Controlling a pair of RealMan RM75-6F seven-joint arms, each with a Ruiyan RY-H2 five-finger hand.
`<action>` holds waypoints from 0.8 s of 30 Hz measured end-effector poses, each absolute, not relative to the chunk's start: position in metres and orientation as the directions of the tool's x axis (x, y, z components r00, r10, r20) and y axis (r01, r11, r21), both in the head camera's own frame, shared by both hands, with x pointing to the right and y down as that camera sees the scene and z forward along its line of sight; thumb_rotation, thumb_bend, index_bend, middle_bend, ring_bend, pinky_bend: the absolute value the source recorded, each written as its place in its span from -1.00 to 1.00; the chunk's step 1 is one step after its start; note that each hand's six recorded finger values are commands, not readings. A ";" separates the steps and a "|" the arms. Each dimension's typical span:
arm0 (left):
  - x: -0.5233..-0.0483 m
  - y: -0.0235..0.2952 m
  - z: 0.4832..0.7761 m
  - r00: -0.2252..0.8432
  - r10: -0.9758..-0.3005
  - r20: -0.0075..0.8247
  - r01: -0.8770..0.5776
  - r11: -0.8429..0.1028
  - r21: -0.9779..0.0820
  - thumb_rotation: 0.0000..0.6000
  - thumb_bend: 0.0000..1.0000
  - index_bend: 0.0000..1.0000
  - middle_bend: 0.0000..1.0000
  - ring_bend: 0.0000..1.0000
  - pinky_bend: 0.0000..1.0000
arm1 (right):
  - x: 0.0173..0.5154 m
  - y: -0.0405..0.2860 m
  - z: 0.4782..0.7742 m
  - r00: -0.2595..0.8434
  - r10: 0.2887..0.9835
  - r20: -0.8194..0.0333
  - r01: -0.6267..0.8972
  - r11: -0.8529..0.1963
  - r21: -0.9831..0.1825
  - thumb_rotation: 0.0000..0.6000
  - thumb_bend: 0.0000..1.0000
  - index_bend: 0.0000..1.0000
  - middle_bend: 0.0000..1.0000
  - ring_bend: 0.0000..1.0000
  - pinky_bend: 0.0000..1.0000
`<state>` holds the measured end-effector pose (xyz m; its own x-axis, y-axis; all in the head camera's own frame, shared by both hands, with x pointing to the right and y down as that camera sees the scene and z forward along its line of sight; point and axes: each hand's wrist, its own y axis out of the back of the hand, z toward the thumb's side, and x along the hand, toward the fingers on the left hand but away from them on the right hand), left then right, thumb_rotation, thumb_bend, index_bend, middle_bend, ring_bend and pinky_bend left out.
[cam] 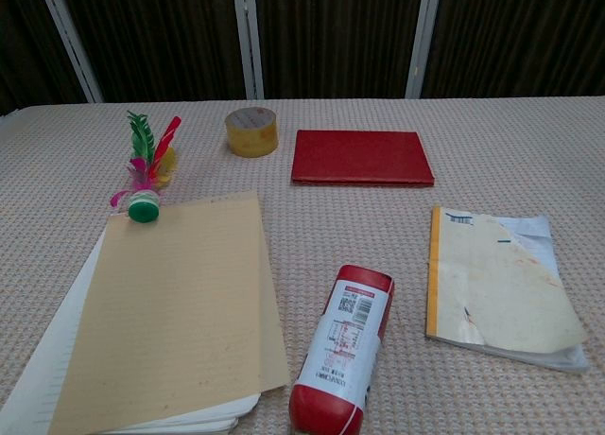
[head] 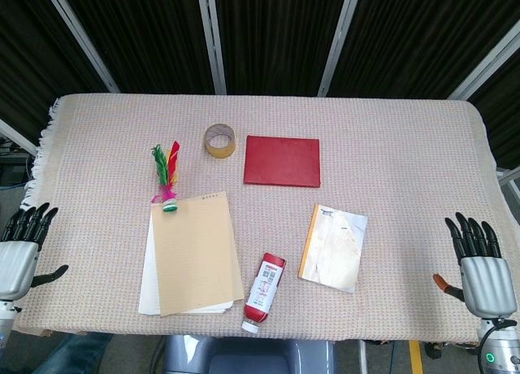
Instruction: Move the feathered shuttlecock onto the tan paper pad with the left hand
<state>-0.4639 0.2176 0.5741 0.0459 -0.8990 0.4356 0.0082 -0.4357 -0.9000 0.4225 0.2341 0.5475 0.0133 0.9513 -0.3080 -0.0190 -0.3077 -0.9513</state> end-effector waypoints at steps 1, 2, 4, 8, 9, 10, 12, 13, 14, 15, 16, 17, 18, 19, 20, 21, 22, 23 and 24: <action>-0.464 0.218 0.575 0.041 -0.899 0.437 0.021 -0.436 -0.899 1.00 -0.82 -1.00 -1.00 -1.00 -1.00 | 0.423 0.234 0.547 0.014 0.952 -0.306 -0.014 -0.306 -0.952 1.00 -0.87 -1.00 -1.00 -1.00 -1.00; -0.464 0.218 0.576 0.038 -0.898 0.439 0.029 -0.438 -0.899 1.00 -0.81 -1.00 -1.00 -1.00 -1.00 | 0.423 0.234 0.547 0.015 0.952 -0.305 -0.008 -0.305 -0.952 1.00 -0.87 -1.00 -1.00 -1.00 -1.00; -0.463 0.218 0.579 0.031 -0.893 0.448 0.041 -0.447 -0.894 1.00 -0.81 -1.00 -1.00 -1.00 -1.00 | 0.423 0.235 0.546 0.018 0.953 -0.302 -0.005 -0.302 -0.953 1.00 -0.87 -1.00 -1.00 -1.00 -1.00; -0.455 0.213 0.588 0.039 -0.890 0.454 0.042 -0.452 -0.891 1.00 -0.80 -0.97 -1.00 -1.00 -1.00 | 0.427 0.238 0.540 0.013 0.956 -0.292 -0.001 -0.292 -0.956 1.00 -0.87 -1.00 -1.00 -1.00 -1.00; -0.453 0.211 0.588 0.046 -0.894 0.446 0.037 -0.445 -0.895 1.00 -0.78 -0.95 -1.00 -1.00 -1.00 | 0.428 0.238 0.538 0.011 0.958 -0.287 0.001 -0.287 -0.958 1.00 -0.87 -1.00 -1.00 -1.00 -1.00; -0.450 0.208 0.589 0.063 -0.899 0.434 0.030 -0.433 -0.901 1.00 -0.76 -0.93 -1.00 -1.00 -1.00 | 0.428 0.238 0.536 0.012 0.960 -0.281 0.004 -0.281 -0.960 1.00 -0.87 -1.00 -1.00 -1.00 -1.00; -0.447 0.199 0.591 0.088 -0.906 0.414 0.031 -0.413 -0.910 1.00 -0.74 -0.87 -1.00 -1.00 -1.00 | 0.426 0.239 0.534 0.026 0.960 -0.278 0.007 -0.278 -0.960 1.00 -0.88 -1.00 -1.00 -1.00 -1.00; -0.446 0.190 0.592 0.105 -0.910 0.400 0.041 -0.398 -0.917 1.00 -0.73 -0.82 -1.00 -1.00 -1.00 | 0.425 0.239 0.533 0.037 0.960 -0.277 0.011 -0.278 -0.961 1.00 -0.88 -1.00 -1.00 -1.00 -1.00; -0.444 0.184 0.592 0.119 -0.913 0.390 0.051 -0.386 -0.921 1.00 -0.72 -0.79 -1.00 -1.00 -1.00 | 0.423 0.239 0.532 0.052 0.960 -0.274 0.020 -0.275 -0.961 1.00 -0.89 -1.00 -1.00 -1.00 -1.00; -0.441 0.178 0.592 0.132 -0.915 0.381 0.061 -0.376 -0.925 1.00 -0.71 -0.75 -1.00 -1.00 -1.00 | 0.421 0.239 0.531 0.065 0.961 -0.268 0.030 -0.271 -0.962 1.00 -0.90 -1.00 -1.00 -1.00 -1.00; -0.439 0.170 0.592 0.148 -0.915 0.375 0.073 -0.368 -0.927 1.00 -0.71 -0.73 -1.00 -1.00 -1.00 | 0.420 0.239 0.530 0.079 0.962 -0.260 0.040 -0.264 -0.964 1.00 -0.90 -1.00 -1.00 -1.00 -1.00; -0.437 0.166 0.593 0.157 -0.913 0.377 0.080 -0.369 -0.926 1.00 -0.71 -0.72 -1.00 -1.00 -1.00 | 0.418 0.239 0.528 0.097 0.964 -0.246 0.052 -0.252 -0.966 1.00 -0.90 -1.00 -1.00 -1.00 -1.00; -0.436 0.162 0.594 0.164 -0.909 0.382 0.086 -0.373 -0.924 1.00 -0.70 -0.72 -1.00 -1.00 -1.00 | 0.418 0.238 0.527 0.110 0.966 -0.235 0.059 -0.242 -0.968 1.00 -0.90 -1.00 -1.00 -1.00 -1.00; -0.436 0.156 0.595 0.170 -0.904 0.392 0.091 -0.382 -0.920 1.00 -0.70 -0.72 -1.00 -1.00 -1.00 | 0.417 0.239 0.526 0.121 0.967 -0.226 0.065 -0.234 -0.970 1.00 -0.90 -1.00 -1.00 -1.00 -1.00; -0.435 0.150 0.597 0.174 -0.900 0.401 0.096 -0.390 -0.916 1.00 -0.70 -0.69 -1.00 -1.00 -1.00 | 0.416 0.239 0.525 0.133 0.967 -0.217 0.074 -0.228 -0.971 1.00 -0.90 -1.00 -1.00 -1.00 -1.00; -0.435 0.145 0.599 0.178 -0.895 0.409 0.101 -0.397 -0.912 1.00 -0.67 -0.64 -1.00 -1.00 -1.00 | 0.415 0.239 0.524 0.141 0.967 -0.213 0.080 -0.226 -0.971 1.00 -0.90 -1.00 -1.00 -1.00 -1.00; -0.432 0.135 0.601 0.189 -0.889 0.416 0.107 -0.403 -0.909 1.00 -0.65 -0.60 -1.00 -1.00 -1.00 | 0.414 0.239 0.524 0.149 0.967 -0.208 0.085 -0.222 -0.971 1.00 -0.90 -1.00 -1.00 -1.00 -1.00; -0.430 0.128 0.603 0.199 -0.886 0.418 0.109 -0.404 -0.908 1.00 -0.63 -0.58 -1.00 -1.00 -1.00 | 0.412 0.239 0.522 0.163 0.967 -0.195 0.094 -0.212 -0.973 1.00 -0.90 -1.00 -1.00 -1.00 -1.00; -0.430 0.122 0.606 0.206 -0.884 0.420 0.109 -0.405 -0.908 1.00 -0.62 -0.57 -1.00 -1.00 -1.00 | 0.411 0.238 0.521 0.173 0.968 -0.181 0.103 -0.201 -0.974 1.00 -0.90 -1.00 -1.00 -1.00 -1.00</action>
<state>-0.4296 0.1223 0.6057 0.2059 -0.8840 0.4197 0.1095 -0.4054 -0.9075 0.4109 0.2384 0.5207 0.1729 0.9681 -0.1811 0.1030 -0.2007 -0.9742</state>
